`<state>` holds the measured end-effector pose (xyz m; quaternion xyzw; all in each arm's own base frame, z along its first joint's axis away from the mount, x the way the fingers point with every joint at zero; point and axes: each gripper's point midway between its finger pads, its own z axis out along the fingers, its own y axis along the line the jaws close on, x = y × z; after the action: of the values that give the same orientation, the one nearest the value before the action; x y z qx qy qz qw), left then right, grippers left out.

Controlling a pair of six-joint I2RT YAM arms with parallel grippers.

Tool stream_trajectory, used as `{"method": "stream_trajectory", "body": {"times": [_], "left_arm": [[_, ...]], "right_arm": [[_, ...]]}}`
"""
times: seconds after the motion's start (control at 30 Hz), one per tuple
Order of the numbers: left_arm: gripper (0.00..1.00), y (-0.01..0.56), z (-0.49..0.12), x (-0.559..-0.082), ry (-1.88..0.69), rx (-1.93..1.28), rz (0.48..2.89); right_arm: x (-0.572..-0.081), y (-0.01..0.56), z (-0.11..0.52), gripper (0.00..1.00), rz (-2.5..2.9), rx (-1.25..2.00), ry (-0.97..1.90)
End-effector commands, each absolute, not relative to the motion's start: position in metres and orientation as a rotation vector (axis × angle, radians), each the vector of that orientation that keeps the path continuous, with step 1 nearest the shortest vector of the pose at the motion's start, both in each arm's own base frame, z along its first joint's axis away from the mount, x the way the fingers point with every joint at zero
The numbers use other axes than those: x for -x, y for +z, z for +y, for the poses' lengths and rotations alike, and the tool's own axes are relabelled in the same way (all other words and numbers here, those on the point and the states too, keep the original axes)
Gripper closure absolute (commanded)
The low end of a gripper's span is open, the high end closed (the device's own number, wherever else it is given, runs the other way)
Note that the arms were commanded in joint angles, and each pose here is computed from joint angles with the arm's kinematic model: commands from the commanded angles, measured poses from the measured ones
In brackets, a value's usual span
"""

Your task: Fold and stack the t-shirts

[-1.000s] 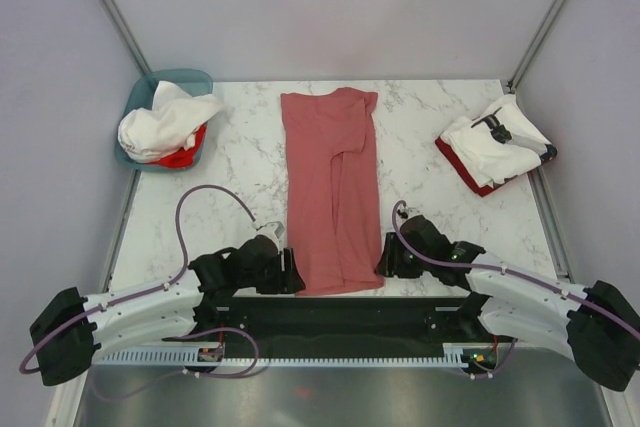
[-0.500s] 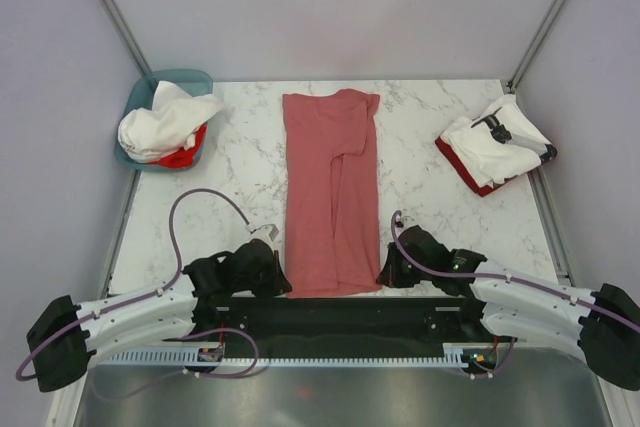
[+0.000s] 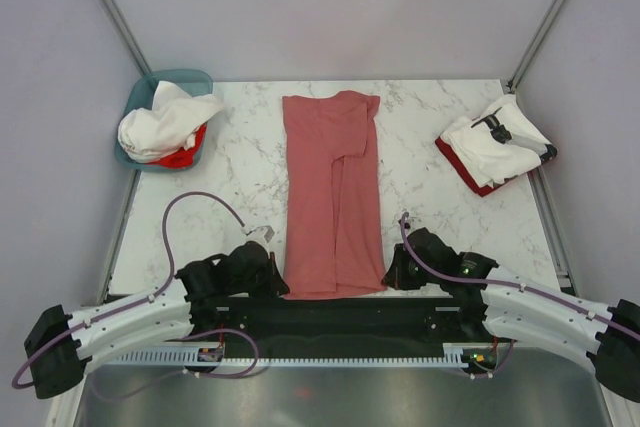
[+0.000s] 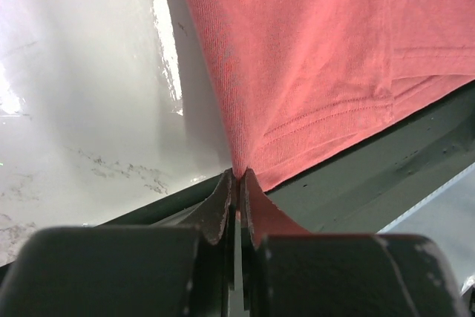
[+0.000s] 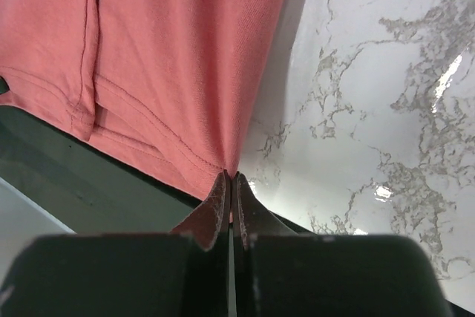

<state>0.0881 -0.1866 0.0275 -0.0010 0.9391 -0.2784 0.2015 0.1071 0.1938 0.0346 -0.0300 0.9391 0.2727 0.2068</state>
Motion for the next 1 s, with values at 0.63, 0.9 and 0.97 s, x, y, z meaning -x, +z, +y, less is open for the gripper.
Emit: {"method": "stream_trajectory", "body": {"times": [0.63, 0.9, 0.97], "left_arm": [[0.98, 0.142, -0.216, -0.21, -0.789, 0.147, 2.479], [0.98, 0.159, -0.213, -0.288, -0.704, 0.266, 2.455], [0.98, 0.158, -0.213, -0.311, -0.696, 0.299, 2.455]], "right_arm": [[-0.239, 0.133, 0.191, 1.0, 2.39, -0.108, 0.439], [-0.33, 0.166, 0.187, 1.0, 2.31, -0.217, 0.397], [-0.349, 0.17, 0.189, 1.0, 2.302, -0.229, 0.375]]}}
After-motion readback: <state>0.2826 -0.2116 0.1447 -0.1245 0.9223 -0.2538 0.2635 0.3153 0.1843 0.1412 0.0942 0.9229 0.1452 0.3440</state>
